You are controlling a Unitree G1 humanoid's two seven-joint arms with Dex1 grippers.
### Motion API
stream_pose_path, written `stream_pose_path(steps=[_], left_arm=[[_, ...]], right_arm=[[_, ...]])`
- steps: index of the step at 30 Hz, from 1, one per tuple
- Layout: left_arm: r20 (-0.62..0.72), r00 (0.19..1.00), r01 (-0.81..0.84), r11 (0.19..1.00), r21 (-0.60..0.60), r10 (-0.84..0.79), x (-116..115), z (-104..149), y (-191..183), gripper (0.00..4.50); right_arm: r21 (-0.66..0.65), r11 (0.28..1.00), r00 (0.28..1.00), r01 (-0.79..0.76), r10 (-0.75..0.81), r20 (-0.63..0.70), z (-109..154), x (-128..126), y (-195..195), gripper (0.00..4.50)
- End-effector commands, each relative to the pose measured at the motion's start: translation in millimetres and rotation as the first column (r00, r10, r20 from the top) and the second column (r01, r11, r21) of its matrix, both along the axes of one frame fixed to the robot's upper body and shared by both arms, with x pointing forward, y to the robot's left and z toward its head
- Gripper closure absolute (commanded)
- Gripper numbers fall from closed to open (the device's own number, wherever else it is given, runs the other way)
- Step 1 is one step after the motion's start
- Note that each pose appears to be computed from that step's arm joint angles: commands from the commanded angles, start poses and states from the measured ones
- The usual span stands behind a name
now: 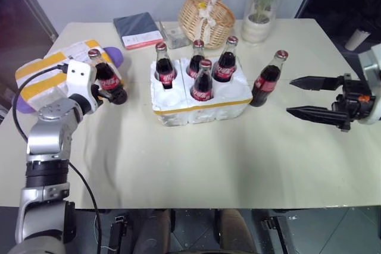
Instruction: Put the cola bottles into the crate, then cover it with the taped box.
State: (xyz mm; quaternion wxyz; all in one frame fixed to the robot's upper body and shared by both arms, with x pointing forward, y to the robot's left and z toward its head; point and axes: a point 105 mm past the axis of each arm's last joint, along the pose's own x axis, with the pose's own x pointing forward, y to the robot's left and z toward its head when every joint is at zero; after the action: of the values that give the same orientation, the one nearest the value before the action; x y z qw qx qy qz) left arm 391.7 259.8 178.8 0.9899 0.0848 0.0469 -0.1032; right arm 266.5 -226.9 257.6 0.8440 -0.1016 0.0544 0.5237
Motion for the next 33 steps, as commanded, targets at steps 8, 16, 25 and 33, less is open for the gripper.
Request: stream_pose_path(steps=[8,16,25,33], left_arm=[[0.047,0.997,0.062,0.998,0.001,-0.061,24,13,-10,0.53],[0.059,0.998,0.037,0.999,0.016,-0.038,20,26,4,1.83],[0.222,0.875,0.469,0.866,-0.175,-0.430,-36,122,-32,1.83],[0.157,0.628,0.777,0.625,-0.073,-0.762,-74,144,-97,1.83]], right_arm=[[0.032,0.999,0.996,0.028,-0.030,0.085,20,-5,11,0.00],[0.040,0.998,0.993,0.055,-0.059,0.100,23,-6,5,0.00],[0.039,0.996,0.993,0.075,-0.078,0.091,17,-6,-9,0.00],[0.043,0.994,0.991,0.097,-0.100,0.088,10,-5,-22,0.00]])
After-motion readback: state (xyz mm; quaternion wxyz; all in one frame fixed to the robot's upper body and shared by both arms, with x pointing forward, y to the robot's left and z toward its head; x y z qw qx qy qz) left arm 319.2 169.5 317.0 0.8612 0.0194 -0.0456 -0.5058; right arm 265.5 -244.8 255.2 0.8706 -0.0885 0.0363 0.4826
